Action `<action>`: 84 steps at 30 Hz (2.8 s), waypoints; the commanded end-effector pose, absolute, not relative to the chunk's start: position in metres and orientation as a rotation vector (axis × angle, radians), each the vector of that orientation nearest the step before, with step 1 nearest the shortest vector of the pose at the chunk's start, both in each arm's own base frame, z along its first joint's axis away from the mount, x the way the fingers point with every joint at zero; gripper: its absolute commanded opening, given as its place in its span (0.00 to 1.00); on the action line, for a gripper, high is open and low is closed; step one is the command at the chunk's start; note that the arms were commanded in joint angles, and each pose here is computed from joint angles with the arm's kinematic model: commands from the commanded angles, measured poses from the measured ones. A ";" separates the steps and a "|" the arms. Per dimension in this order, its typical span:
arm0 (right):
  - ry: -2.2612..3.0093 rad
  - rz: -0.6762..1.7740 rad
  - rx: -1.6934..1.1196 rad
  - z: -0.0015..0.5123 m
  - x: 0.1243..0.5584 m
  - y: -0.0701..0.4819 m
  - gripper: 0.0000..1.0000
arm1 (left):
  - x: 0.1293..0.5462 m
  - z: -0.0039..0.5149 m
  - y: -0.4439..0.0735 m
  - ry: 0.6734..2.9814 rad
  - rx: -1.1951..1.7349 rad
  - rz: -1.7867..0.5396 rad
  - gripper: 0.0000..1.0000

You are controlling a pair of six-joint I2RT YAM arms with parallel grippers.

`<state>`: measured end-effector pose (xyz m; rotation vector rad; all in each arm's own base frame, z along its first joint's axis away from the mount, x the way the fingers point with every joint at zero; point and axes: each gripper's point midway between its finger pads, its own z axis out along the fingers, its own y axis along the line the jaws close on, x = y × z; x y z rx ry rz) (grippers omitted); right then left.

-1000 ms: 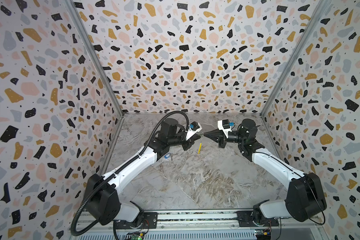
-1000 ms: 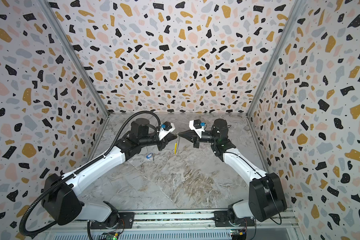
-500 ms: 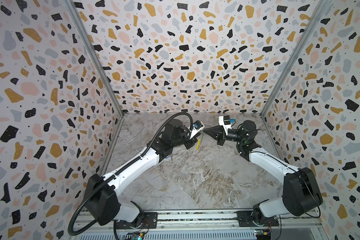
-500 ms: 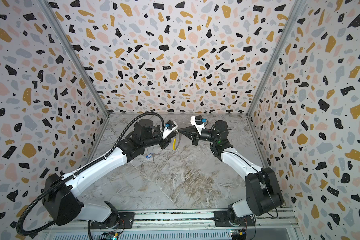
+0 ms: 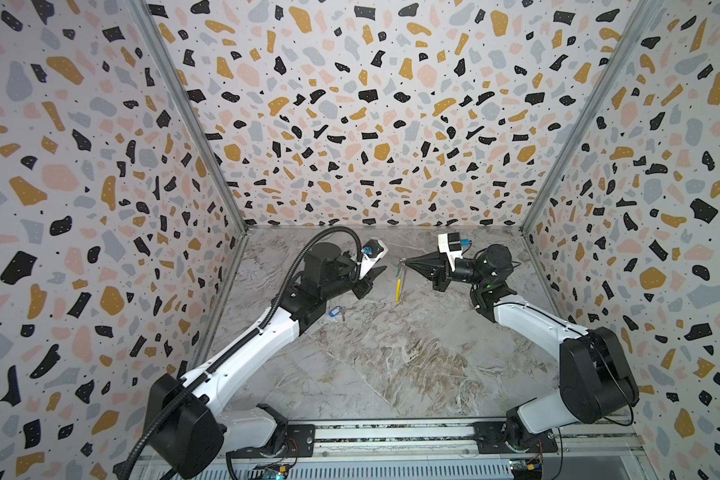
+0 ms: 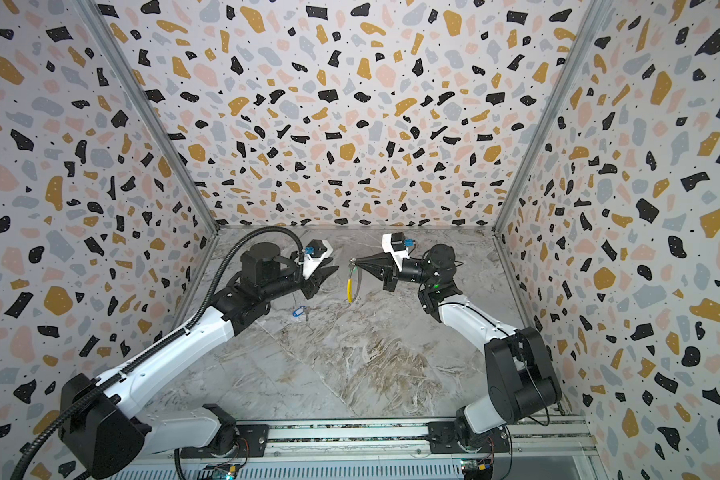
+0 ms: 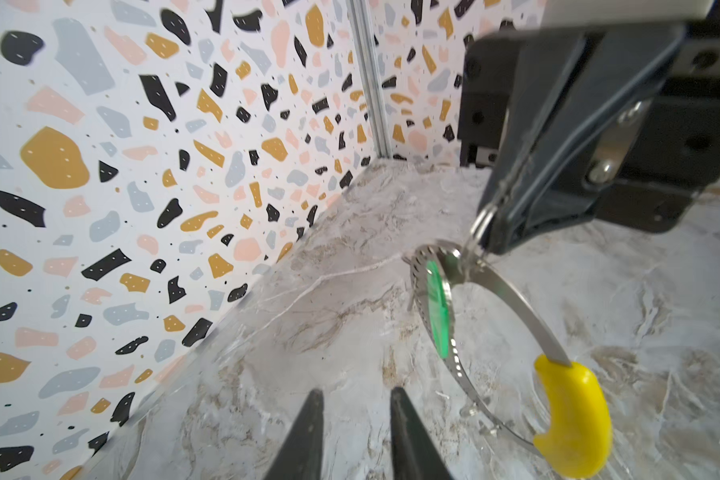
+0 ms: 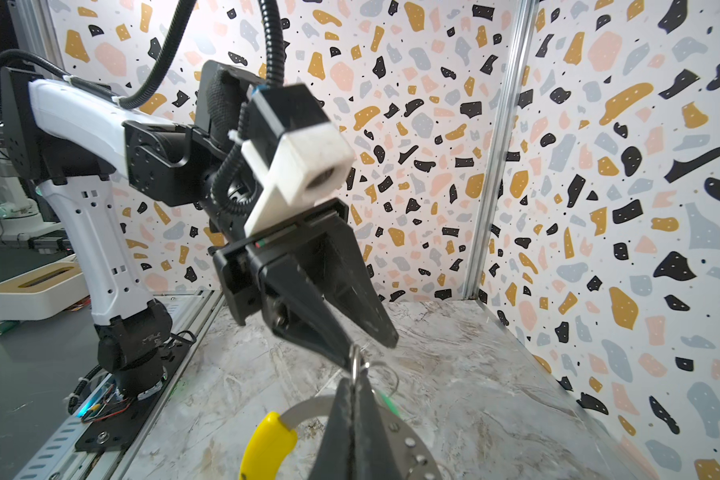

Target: Remove the keys from the keyring

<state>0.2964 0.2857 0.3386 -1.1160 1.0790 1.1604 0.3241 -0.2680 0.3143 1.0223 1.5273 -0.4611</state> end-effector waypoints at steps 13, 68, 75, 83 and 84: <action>1.002 1.154 -1.174 0.349 0.279 0.286 0.00 | 0.286 0.367 -0.306 1.261 1.106 -0.828 0.23; 1.213 1.053 -1.407 0.315 0.275 0.296 0.23 | 0.289 0.323 -0.312 1.569 1.584 -0.374 0.00; 1.219 1.053 -1.379 0.313 0.279 0.300 0.17 | 0.284 0.326 -0.313 1.549 1.580 -0.396 0.00; 1.220 1.051 -1.371 0.313 0.280 0.299 0.07 | 0.284 0.325 -0.312 1.544 1.579 -0.394 0.00; 1.223 1.051 -1.369 0.313 0.280 0.299 0.05 | 0.284 0.325 -0.312 1.543 1.578 -0.391 0.00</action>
